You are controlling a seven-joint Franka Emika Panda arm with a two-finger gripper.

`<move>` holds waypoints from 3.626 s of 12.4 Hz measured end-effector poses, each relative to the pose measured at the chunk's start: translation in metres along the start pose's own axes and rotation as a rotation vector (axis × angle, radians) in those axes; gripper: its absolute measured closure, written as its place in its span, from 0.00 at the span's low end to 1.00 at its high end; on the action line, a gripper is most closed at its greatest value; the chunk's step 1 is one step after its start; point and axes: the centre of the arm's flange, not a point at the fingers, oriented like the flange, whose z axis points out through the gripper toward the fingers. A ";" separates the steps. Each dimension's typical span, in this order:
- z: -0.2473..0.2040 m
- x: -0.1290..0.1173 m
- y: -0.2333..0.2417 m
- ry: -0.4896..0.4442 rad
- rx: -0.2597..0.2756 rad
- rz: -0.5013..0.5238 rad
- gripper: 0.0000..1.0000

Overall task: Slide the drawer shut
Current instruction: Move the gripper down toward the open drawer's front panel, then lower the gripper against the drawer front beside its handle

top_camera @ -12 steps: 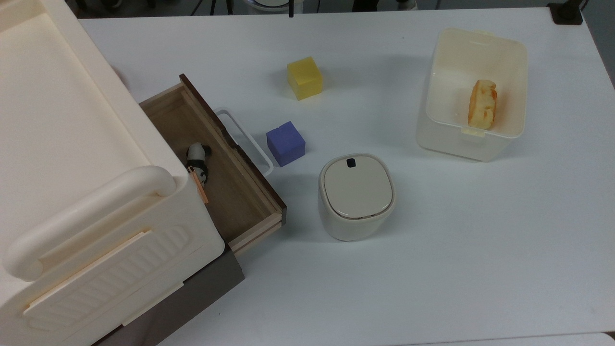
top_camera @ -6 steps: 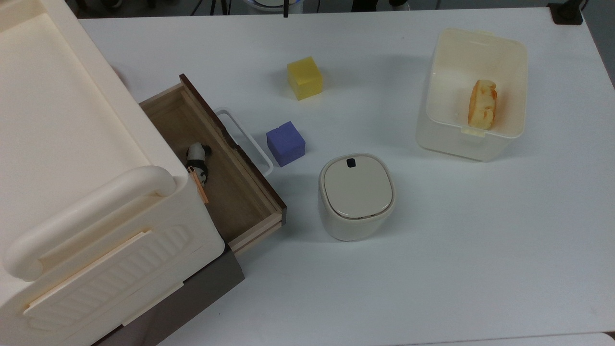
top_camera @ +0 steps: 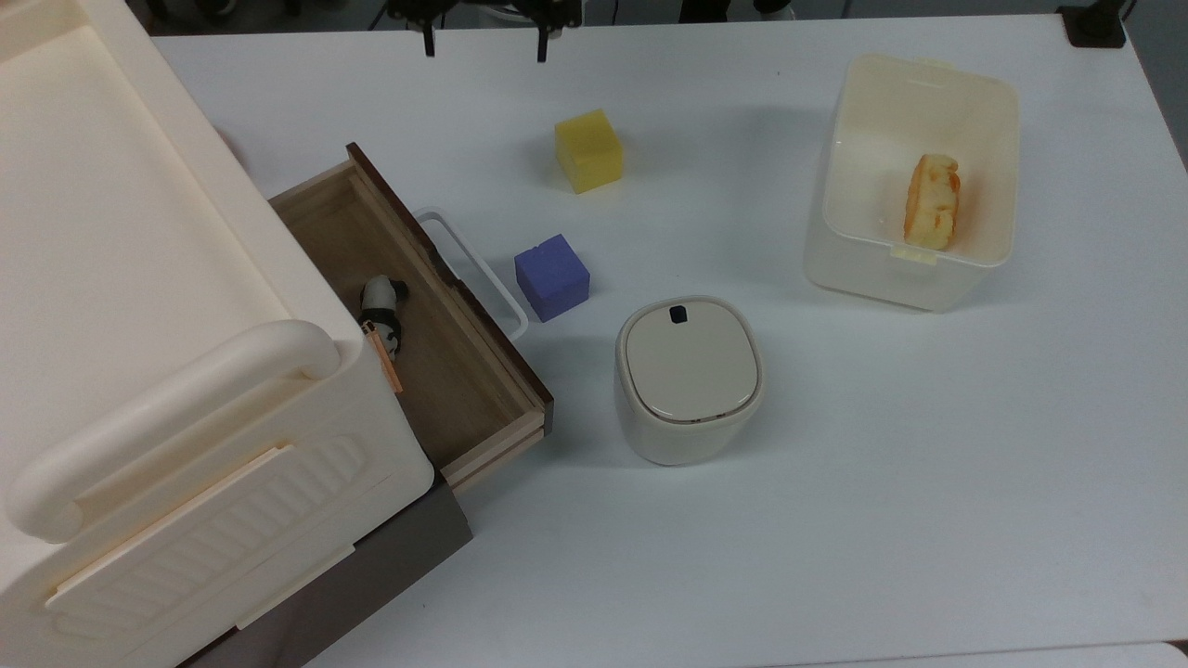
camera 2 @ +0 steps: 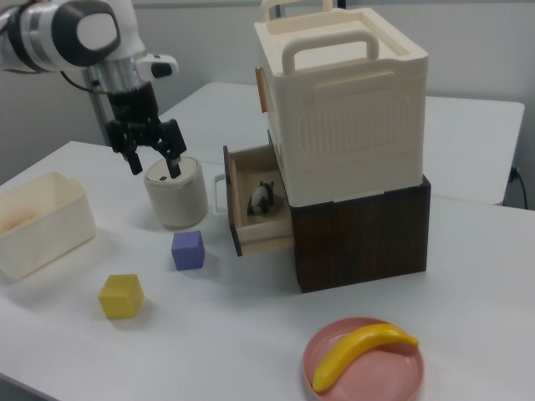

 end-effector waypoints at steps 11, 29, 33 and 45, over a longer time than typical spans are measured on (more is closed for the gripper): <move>0.033 0.019 -0.031 -0.024 -0.110 -0.252 0.00; 0.044 0.027 -0.045 -0.030 -0.143 -0.433 0.67; 0.039 0.026 -0.047 -0.002 -0.093 -0.075 0.99; 0.087 0.058 -0.033 0.179 0.083 0.826 0.99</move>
